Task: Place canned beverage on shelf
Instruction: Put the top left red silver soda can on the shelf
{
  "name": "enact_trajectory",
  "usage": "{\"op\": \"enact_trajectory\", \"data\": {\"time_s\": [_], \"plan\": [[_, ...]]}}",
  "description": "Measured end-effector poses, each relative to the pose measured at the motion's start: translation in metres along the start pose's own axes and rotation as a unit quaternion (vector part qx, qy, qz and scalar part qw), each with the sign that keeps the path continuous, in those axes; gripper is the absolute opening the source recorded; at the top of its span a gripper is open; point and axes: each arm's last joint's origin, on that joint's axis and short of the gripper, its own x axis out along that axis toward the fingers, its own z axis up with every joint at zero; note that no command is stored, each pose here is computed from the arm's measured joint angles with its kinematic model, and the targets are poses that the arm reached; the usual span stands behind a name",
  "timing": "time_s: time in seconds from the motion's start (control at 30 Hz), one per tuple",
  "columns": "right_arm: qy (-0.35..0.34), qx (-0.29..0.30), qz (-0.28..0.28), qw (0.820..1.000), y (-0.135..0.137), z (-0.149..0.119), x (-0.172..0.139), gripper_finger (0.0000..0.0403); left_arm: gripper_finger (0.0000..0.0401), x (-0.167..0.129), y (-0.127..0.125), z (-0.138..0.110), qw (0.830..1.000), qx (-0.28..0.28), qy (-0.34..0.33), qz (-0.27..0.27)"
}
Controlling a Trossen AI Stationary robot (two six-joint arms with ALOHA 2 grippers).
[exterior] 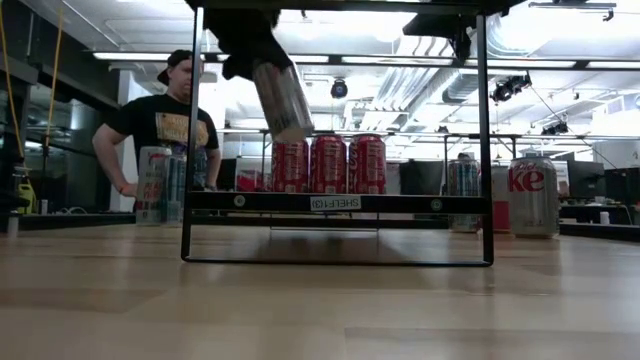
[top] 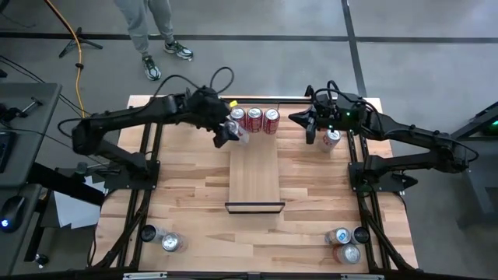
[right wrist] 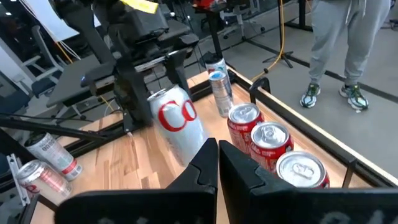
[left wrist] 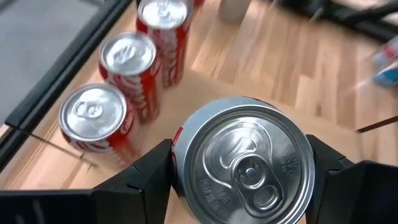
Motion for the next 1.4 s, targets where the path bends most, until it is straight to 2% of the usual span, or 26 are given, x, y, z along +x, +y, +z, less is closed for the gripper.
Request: {"op": "enact_trajectory", "data": {"time_s": [0.2, 0.4, 0.53, 0.77, 1.03, 1.2, 1.3, 1.4], "plan": [[0.015, 0.007, -0.005, 1.0, -0.001, -0.003, 0.0, 0.0, 0.02, 0.036, 0.002, 0.006, 0.998, -0.013, 0.055, 0.006], [0.022, 0.009, -0.007, 1.0, -0.001, -0.004, 0.0, 0.0, 0.0201, 0.068, 0.006, -0.005, 0.989, -0.064, 0.131, 0.022], [0.023, 0.009, -0.007, 1.0, -0.001, -0.005, 0.0, 0.0, 0.0201, 0.079, 0.008, -0.009, 0.985, -0.08, 0.148, 0.031], [0.024, 0.008, -0.007, 1.0, -0.001, -0.005, 0.0, 0.0, 0.021, 0.083, 0.006, -0.007, 0.986, -0.08, 0.14, 0.033], [0.024, 0.009, -0.007, 1.0, -0.001, -0.005, 0.0, 0.0, 0.0268, 0.084, 0.005, -0.007, 0.987, -0.077, 0.139, 0.023], [0.02, 0.009, -0.02, 1.0, -0.002, -0.004, 0.0, 0.0001, 0.029, 0.076, 0.003, -0.004, 0.989, -0.078, 0.128, 0.004], [0.017, 0.009, -0.029, 0.999, -0.003, -0.004, 0.0, 0.0014, 0.0296, 0.069, 0.003, -0.001, 0.99, -0.08, 0.115, -0.01], [0.013, 0.025, -0.04, 0.999, -0.003, -0.004, 0.0, 0.0046, 0.0297, 0.056, 0.003, 0.002, 0.991, -0.083, 0.101, -0.02]]}}
